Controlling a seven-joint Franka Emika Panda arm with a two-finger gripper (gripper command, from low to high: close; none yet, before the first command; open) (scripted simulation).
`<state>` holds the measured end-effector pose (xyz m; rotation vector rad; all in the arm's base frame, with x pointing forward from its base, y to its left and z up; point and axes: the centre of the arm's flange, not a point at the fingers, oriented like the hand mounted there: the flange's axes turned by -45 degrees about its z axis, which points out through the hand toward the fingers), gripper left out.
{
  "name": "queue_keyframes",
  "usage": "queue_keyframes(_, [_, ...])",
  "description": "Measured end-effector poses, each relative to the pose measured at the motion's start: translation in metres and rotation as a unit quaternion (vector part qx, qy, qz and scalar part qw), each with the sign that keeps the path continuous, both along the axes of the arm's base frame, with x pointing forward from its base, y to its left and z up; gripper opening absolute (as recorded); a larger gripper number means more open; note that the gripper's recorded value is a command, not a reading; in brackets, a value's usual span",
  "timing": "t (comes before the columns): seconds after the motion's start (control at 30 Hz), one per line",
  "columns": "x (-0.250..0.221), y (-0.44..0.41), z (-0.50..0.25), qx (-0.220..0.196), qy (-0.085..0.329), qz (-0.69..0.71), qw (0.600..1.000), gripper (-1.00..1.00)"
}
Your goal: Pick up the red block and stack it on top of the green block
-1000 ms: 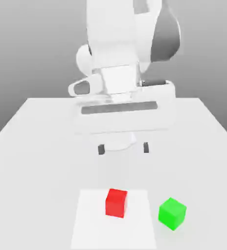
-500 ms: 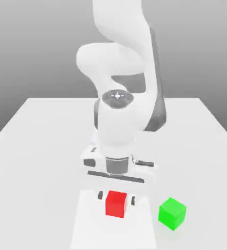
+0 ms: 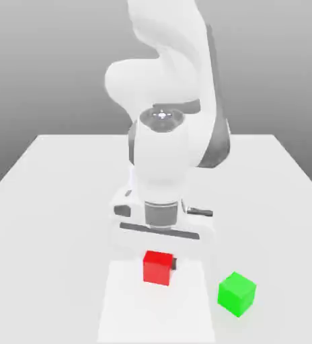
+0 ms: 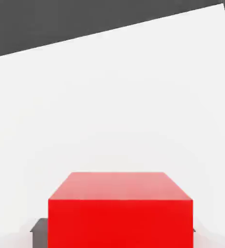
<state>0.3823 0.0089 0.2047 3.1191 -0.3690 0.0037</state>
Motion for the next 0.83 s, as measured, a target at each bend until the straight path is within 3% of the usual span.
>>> queue_keyframes(0.23, [0.017, 0.039, 0.019, 0.000, 0.001, 0.180, 0.984, -1.00])
queue_keyframes(0.57, [0.022, 0.144, 0.030, 0.000, 0.002, 0.478, 0.878, -1.00])
queue_keyframes(0.7, [0.022, 0.146, -0.014, 0.000, 0.002, 0.486, 0.874, -1.00])
queue_keyframes(0.73, [0.022, 0.145, -0.021, 0.000, 0.001, 0.486, 0.874, 1.00])
queue_keyframes(0.83, [0.022, 0.145, -0.021, 0.000, 0.002, 0.486, 0.874, 1.00])
